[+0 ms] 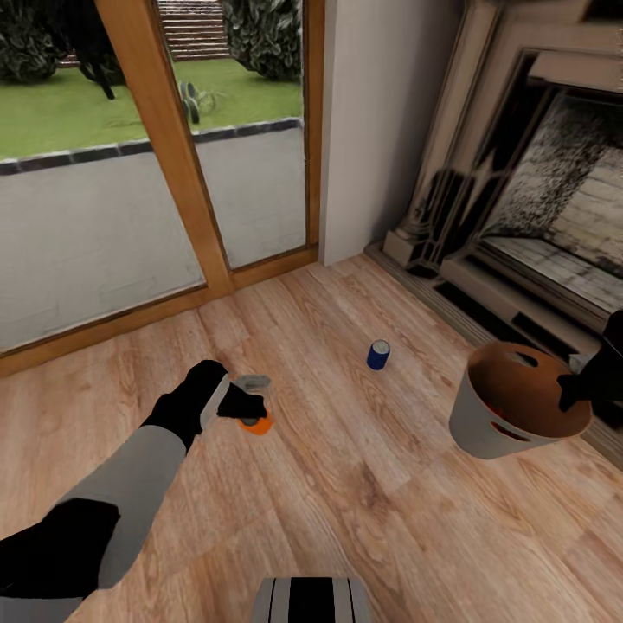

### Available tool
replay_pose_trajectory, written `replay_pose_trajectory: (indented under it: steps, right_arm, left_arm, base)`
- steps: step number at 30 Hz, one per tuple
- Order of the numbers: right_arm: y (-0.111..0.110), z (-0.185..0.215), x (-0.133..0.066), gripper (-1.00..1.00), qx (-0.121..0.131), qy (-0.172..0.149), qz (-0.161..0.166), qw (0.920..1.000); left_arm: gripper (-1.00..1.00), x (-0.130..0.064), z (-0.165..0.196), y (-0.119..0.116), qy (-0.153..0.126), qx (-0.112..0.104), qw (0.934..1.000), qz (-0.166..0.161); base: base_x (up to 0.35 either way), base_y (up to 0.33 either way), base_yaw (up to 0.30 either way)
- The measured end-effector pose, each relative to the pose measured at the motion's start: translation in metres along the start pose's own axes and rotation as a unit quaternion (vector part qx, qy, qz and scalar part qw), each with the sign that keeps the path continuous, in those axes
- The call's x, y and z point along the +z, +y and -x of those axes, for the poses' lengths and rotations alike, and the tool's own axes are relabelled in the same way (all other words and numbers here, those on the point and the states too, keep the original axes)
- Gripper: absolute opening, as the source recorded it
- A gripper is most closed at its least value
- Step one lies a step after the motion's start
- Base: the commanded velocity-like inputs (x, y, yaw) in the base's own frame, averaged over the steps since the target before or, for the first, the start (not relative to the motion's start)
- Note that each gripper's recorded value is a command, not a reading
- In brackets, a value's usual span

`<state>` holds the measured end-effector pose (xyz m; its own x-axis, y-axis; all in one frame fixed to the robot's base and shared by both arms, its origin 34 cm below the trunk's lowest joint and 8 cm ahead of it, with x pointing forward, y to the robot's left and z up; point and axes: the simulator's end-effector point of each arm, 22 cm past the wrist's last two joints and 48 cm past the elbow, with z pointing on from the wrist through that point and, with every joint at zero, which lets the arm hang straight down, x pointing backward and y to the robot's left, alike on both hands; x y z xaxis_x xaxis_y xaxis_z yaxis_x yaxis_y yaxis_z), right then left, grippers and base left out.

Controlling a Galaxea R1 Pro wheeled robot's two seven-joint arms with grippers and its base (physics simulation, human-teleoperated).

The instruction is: Put the three can of soda from the living room inside the tash can in the kitchen.

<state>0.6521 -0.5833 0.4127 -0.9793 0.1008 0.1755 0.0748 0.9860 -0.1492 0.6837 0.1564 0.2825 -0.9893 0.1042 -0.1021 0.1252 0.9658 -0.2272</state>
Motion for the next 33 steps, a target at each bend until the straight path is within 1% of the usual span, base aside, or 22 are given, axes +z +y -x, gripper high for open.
replay_pose_trajectory:
  steps: [1, 3, 4, 6, 7, 9, 11, 13, 14, 16, 17, 20, 21, 23, 24, 25, 26, 27, 28, 30, 32, 33]
  right_arm:
    - [0.002, 0.0, -0.002, -1.0, 0.003, -0.002, 0.005, 1.0]
    - [0.002, -0.002, -0.005, -1.0, 0.004, -0.005, 0.01, 0.9999]
    - [0.001, -0.003, -0.007, -1.0, 0.004, -0.007, 0.009, 0.9999]
    - [-0.001, -0.006, -0.01, -1.0, 0.002, -0.006, 0.005, 1.0]
    - [-0.001, -0.008, -0.009, -1.0, 0.0, -0.004, 0.004, 1.0]
    - [0.001, -0.012, -0.008, -1.0, -0.003, -0.002, 0.004, 1.0]
    - [0.002, -0.013, -0.011, -1.0, -0.005, -0.005, 0.005, 1.0]
    - [0.011, -0.012, -0.011, -1.0, -0.014, -0.002, 0.005, 0.9999]
    - [0.017, -0.011, -0.011, -1.0, -0.017, 0.0, 0.008, 0.9998]
    - [0.027, -0.009, -0.013, -1.0, -0.015, -0.003, 0.022, 0.9996]
    - [0.032, -0.01, -0.011, -1.0, -0.017, -0.001, 0.028, 0.9995]
    - [0.036, -0.013, -0.012, -1.0, -0.025, 0.007, 0.024, 0.9994]
    - [0.037, -0.015, -0.011, -1.0, -0.033, 0.012, 0.018, 0.9992]
    - [0.047, -0.018, -0.006, -1.0, -0.054, 0.024, 0.008, 0.9982]
    - [0.053, -0.018, -0.006, -1.0, -0.057, 0.026, 0.012, 0.998]
    - [0.064, -0.017, -0.004, -1.0, -0.069, 0.027, 0.015, 0.9971]
    - [0.075, -0.018, -0.003, -1.0, -0.065, 0.03, 0.027, 0.9971]
    - [0.089, -0.017, -0.001, -1.0, -0.075, 0.03, 0.033, 0.9962]
    - [0.099, -0.017, -0.001, -1.0, -0.074, 0.031, 0.045, 0.9958]
    - [0.125, -0.02, 0.004, -1.0, -0.095, 0.039, 0.05, 0.9934]
    - [0.139, -0.02, 0.003, -1.0, -0.108, 0.041, 0.053, 0.9919]
    - [0.148, -0.021, 0.005, -1.0, -0.124, 0.045, 0.048, 0.9901]
  left_arm:
    - [-1.0, -0.005, 0.006, 0.0, -0.001, -0.003, 0.9999, -0.01]
    - [-1.0, -0.025, 0.024, 0.0, 0.003, -0.021, 0.9977, -0.064]
    - [-1.0, -0.034, 0.031, -0.003, 0.001, -0.025, 0.9964, -0.082]
    - [-1.0, -0.065, 0.056, -0.016, -0.01, -0.037, 0.9881, -0.149]
    - [-1.0, -0.078, 0.064, -0.016, -0.015, -0.039, 0.9848, -0.169]
    - [-1.0, -0.099, 0.073, -0.006, -0.023, -0.04, 0.9816, -0.186]
    - [-1.0, -0.112, 0.076, -0.002, -0.027, -0.034, 0.9807, -0.191]
    - [-1.0, -0.129, 0.076, 0.002, -0.019, -0.013, 0.9797, -0.199]
    - [-1.0, -0.137, 0.075, 0.001, -0.014, -0.003, 0.9775, -0.21]
    - [-1.0, -0.148, 0.077, -0.004, -0.009, 0.006, 0.9748, -0.223]
    - [-1.0, -0.156, 0.078, -0.007, -0.008, 0.012, 0.9722, -0.234]
    - [-1.0, -0.169, 0.081, -0.012, -0.005, 0.02, 0.9697, -0.243]
    - [-1.0, -0.173, 0.082, -0.014, -0.003, 0.024, 0.969, -0.246]
    - [-1.0, -0.181, 0.082, -0.022, 0.002, 0.033, 0.9662, -0.256]
    - [-1.0, -0.184, 0.082, -0.025, 0.005, 0.037, 0.9652, -0.259]
    - [-1.0, -0.191, 0.082, -0.034, 0.008, 0.045, 0.9611, -0.273]
    - [-1.0, -0.195, 0.082, -0.039, 0.011, 0.051, 0.9592, -0.278]
    - [-1.0, -0.204, 0.084, -0.049, 0.011, 0.062, 0.9541, -0.293]
    - [-1.0, -0.209, 0.084, -0.053, 0.012, 0.069, 0.9522, -0.297]
    - [-1.0, -0.224, 0.088, -0.069, 0.009, 0.089, 0.9444, -0.316]
    - [-1.0, -0.231, 0.09, -0.075, 0.008, 0.097, 0.9422, -0.32]
    - [-1.0, -0.237, 0.091, -0.081, 0.006, 0.104, 0.9397, -0.326]
  base:
    - [0.0, 0.0, 0.0]
    - [0.0, 0.0, 0.0]
    - [0.0, 0.0, 0.0]
    - [0.0, 0.0, 0.0]
    - [0.0, 0.0, 0.0]
    - [0.0, 0.0, 0.0]
    - [0.0, 0.0, 0.0]
    - [0.0, 0.0, 0.0]
    - [0.0, 0.0, 0.0]
    - [0.0, 0.0, 0.0]
    - [0.0, 0.0, 0.0]
    - [0.0, 0.0, 0.0]
    - [0.0, 0.0, 0.0]
    - [0.0, 0.0, 0.0]
    - [0.0, 0.0, 0.0]
    - [0.0, 0.0, 0.0]
    - [0.0, 0.0, 0.0]
    - [0.0, 0.0, 0.0]
    - [0.0, 0.0, 0.0]
    - [0.0, 0.0, 0.0]
    - [0.0, 0.0, 0.0]
    - [0.0, 0.0, 0.0]
